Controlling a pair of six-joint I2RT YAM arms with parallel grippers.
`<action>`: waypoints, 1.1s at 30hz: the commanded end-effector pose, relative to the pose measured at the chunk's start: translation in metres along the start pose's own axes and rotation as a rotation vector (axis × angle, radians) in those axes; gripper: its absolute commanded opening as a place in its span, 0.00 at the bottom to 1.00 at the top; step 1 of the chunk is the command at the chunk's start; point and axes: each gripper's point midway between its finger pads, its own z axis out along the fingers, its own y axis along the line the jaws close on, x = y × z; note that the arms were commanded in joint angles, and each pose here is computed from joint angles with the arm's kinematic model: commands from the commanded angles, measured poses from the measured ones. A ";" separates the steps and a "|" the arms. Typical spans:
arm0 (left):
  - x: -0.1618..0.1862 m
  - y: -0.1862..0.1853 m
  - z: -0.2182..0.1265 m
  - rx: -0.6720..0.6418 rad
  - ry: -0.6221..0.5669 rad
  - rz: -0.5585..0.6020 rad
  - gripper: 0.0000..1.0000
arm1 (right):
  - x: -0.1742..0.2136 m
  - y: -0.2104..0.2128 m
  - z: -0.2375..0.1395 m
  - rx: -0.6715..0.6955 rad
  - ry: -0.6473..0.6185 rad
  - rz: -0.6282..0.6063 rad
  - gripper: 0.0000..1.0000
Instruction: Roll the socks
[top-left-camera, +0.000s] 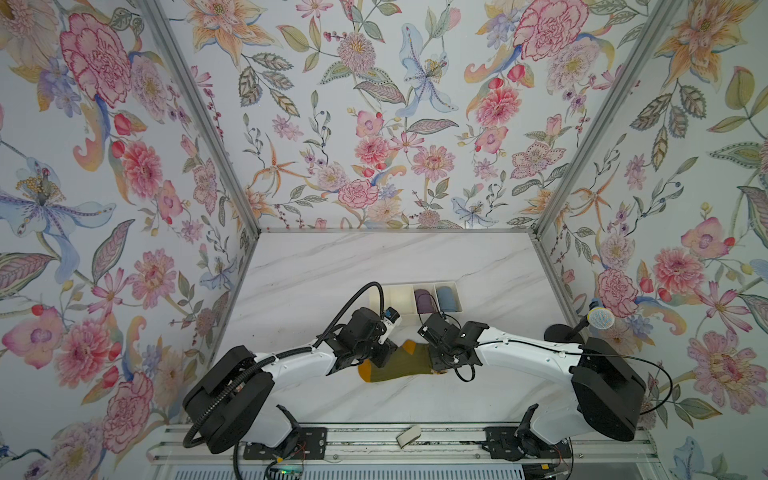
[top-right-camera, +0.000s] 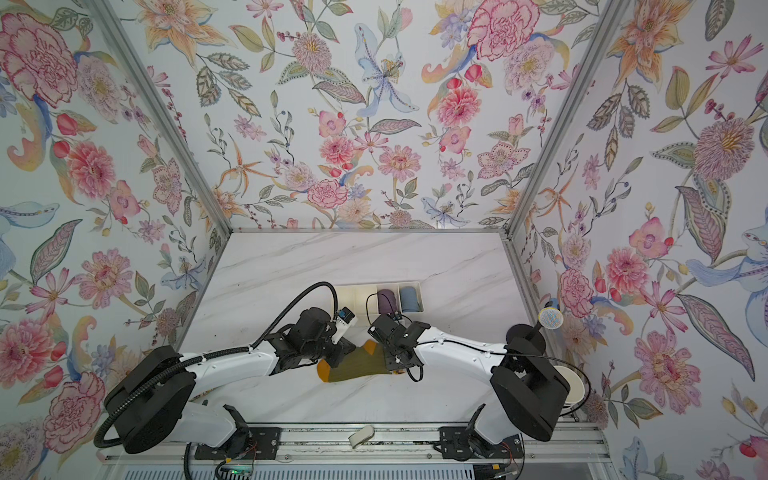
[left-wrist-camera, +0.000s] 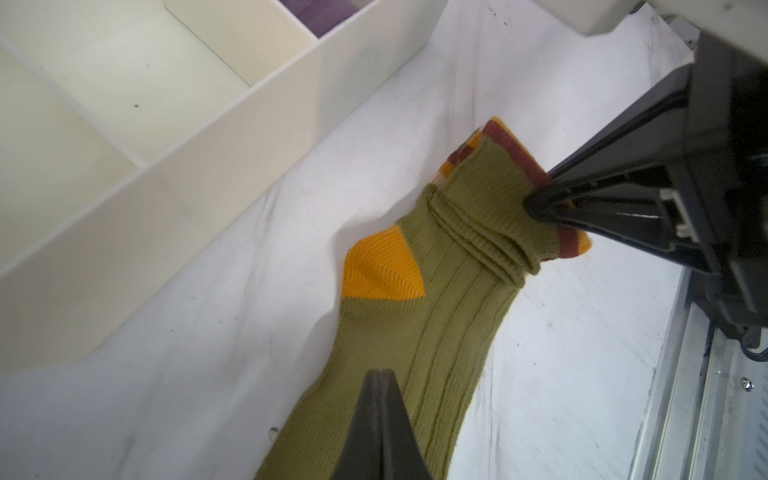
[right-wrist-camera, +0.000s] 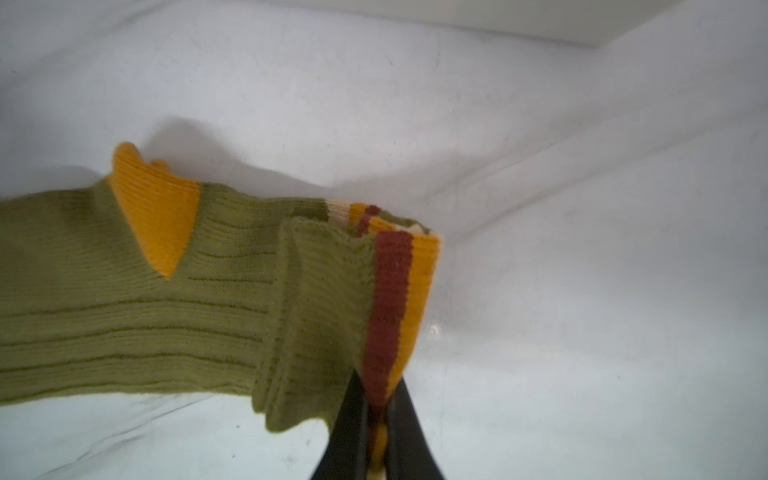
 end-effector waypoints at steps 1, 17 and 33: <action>0.008 0.003 -0.002 0.009 0.004 -0.040 0.00 | 0.000 -0.011 -0.003 0.097 0.005 -0.053 0.09; 0.027 0.013 -0.002 0.008 0.007 -0.125 0.00 | -0.011 0.007 -0.010 0.119 -0.039 -0.097 0.10; 0.038 0.016 0.001 0.003 0.022 -0.130 0.00 | -0.014 0.036 -0.008 0.122 -0.046 -0.162 0.18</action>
